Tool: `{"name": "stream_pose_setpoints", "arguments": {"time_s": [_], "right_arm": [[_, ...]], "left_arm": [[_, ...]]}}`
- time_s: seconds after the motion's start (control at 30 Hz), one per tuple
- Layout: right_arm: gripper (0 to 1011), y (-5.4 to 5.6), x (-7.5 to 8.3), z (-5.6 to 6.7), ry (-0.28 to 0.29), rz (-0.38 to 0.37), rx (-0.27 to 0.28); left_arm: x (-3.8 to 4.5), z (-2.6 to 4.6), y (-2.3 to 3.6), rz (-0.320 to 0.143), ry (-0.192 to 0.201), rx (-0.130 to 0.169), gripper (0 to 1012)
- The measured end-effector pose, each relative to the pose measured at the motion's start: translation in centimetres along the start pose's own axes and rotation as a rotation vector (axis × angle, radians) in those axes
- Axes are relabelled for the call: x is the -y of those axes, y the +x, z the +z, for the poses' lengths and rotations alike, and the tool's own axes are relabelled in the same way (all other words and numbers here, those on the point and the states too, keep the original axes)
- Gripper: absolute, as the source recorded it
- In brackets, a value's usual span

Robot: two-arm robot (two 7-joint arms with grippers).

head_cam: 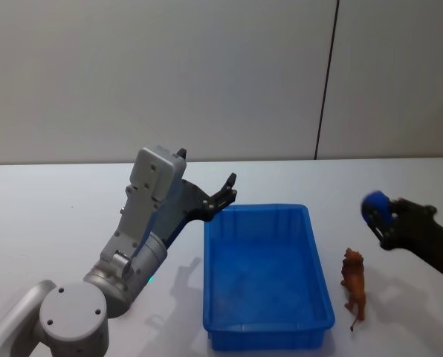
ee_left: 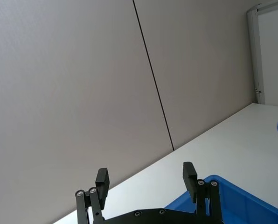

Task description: Pick up the two dolls from the table and place them into the box.

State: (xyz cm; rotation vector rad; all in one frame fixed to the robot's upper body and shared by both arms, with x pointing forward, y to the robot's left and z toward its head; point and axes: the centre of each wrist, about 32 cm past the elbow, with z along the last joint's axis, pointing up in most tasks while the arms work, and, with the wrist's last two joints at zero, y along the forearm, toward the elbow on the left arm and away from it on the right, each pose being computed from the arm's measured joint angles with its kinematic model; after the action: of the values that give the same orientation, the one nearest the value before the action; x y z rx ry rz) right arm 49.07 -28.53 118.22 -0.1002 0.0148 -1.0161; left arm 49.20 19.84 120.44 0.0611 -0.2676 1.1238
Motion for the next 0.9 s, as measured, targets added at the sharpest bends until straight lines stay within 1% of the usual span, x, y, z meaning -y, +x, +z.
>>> {"name": "stream_pose_setpoints", "arguments": {"time_s": [0.03,0.13,0.17,0.27,0.37,0.5,0.53,0.7,0.73,0.77,0.8,0.9], "right_arm": [[252,-0.2,-0.4,0.4,0.014,0.020,0.005],[241,-0.3,-1.1,0.9,0.030,0.046,0.012],[236,-0.5,-1.6,1.2,0.038,0.067,0.014],[222,-0.8,-2.4,1.5,0.047,0.096,0.018],[202,-1.5,-3.7,1.9,0.053,0.149,0.021],[187,-2.1,-4.8,1.9,0.045,0.186,0.022],[180,-2.4,-5.3,1.8,0.038,0.203,0.023],[157,-3.1,-6.6,1.5,0.014,0.244,0.024],[164,-3.2,-6.7,1.4,0.010,0.249,0.025],[206,-3.3,-6.8,1.4,0.006,0.253,0.026],[219,-3.3,-7.0,1.3,0.003,0.256,0.026],[349,-3.7,-7.5,1.0,-0.015,0.271,0.029]], "left_arm": [[0.00,0.00,0.00,0.000,0.000,0.000,1001],[0.00,0.00,0.00,0.000,0.000,0.000,1001],[0.00,0.00,0.00,0.000,0.000,0.000,1001],[0.00,0.00,0.00,0.000,0.000,0.000,1001],[0.00,0.00,0.00,0.000,0.000,0.000,1001],[0.00,0.00,0.00,0.000,0.000,0.000,1001],[0.00,0.00,0.00,0.000,0.000,0.000,1001],[0.00,0.00,0.00,0.000,0.000,0.000,1001],[0.00,0.00,0.00,0.000,0.000,0.000,1001],[0.00,0.00,0.00,0.000,0.000,0.000,1001],[0.00,0.00,0.00,0.000,0.000,0.000,1001],[0.00,0.00,0.00,0.000,0.000,0.000,1001]]}}
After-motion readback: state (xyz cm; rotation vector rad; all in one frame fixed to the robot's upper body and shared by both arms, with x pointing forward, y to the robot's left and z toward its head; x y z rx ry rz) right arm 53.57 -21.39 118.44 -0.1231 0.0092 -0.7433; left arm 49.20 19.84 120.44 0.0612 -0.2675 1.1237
